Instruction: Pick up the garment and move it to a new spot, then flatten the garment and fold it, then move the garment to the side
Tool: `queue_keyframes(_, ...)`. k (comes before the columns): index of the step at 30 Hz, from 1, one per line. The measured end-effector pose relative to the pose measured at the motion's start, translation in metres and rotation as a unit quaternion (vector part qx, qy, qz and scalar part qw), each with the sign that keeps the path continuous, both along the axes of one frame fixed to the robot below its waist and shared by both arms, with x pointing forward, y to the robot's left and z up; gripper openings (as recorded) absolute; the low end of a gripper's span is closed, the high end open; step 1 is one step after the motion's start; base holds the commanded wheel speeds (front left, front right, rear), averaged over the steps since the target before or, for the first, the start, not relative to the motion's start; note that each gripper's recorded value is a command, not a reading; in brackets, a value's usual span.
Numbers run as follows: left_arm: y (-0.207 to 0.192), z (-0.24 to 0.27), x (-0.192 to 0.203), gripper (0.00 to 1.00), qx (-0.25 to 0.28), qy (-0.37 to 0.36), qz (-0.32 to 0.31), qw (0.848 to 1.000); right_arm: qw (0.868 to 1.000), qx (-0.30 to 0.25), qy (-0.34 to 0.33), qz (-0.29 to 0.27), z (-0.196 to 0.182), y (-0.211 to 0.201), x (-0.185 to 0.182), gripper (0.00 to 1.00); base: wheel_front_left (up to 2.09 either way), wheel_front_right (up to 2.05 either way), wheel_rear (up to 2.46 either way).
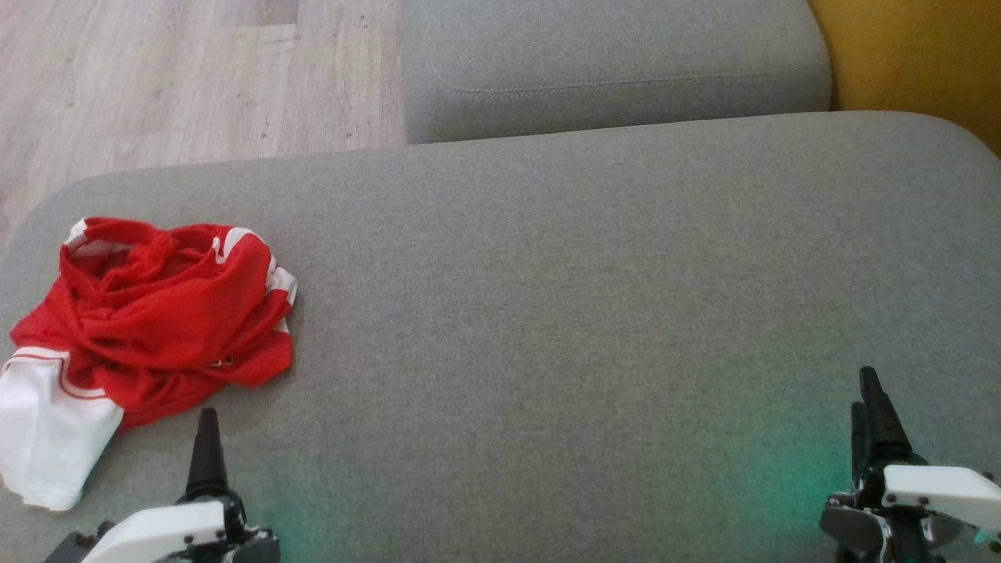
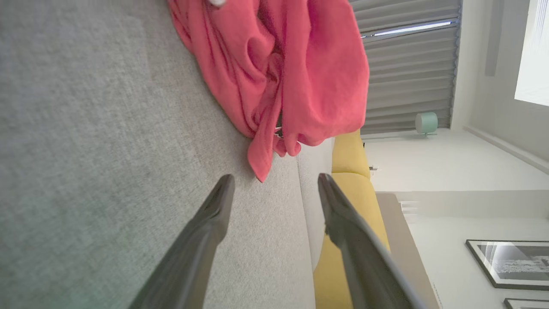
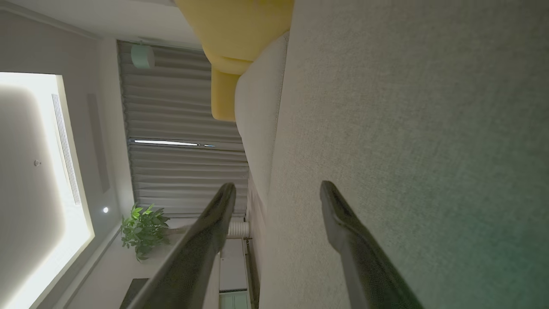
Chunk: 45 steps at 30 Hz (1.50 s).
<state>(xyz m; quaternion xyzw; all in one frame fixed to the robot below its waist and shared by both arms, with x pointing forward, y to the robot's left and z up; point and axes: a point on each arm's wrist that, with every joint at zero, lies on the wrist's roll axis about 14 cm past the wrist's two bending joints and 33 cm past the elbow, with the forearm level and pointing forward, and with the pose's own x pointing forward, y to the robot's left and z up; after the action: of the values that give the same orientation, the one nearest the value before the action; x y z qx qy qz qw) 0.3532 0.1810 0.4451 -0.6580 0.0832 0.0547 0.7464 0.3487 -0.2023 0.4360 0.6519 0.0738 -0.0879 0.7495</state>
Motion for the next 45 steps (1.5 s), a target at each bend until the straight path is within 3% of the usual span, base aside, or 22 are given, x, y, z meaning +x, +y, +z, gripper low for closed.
queue_keyframes(23, -0.019, 0.009, 0.002, 1.0, 0.169, -0.006, -0.047, 0.985, 0.984, -0.168, -0.026, 0.046, 0.019, 0.013, 0.006, 1.0, 0.0, 0.0, 0.0)
queue_keyframes(45, -0.034, 0.022, 0.002, 1.0, 0.306, -0.034, -0.073, 0.949, 0.946, -0.309, -0.054, 0.08, 0.033, 0.026, 0.009, 1.0, 0.0, 0.0, 0.0)
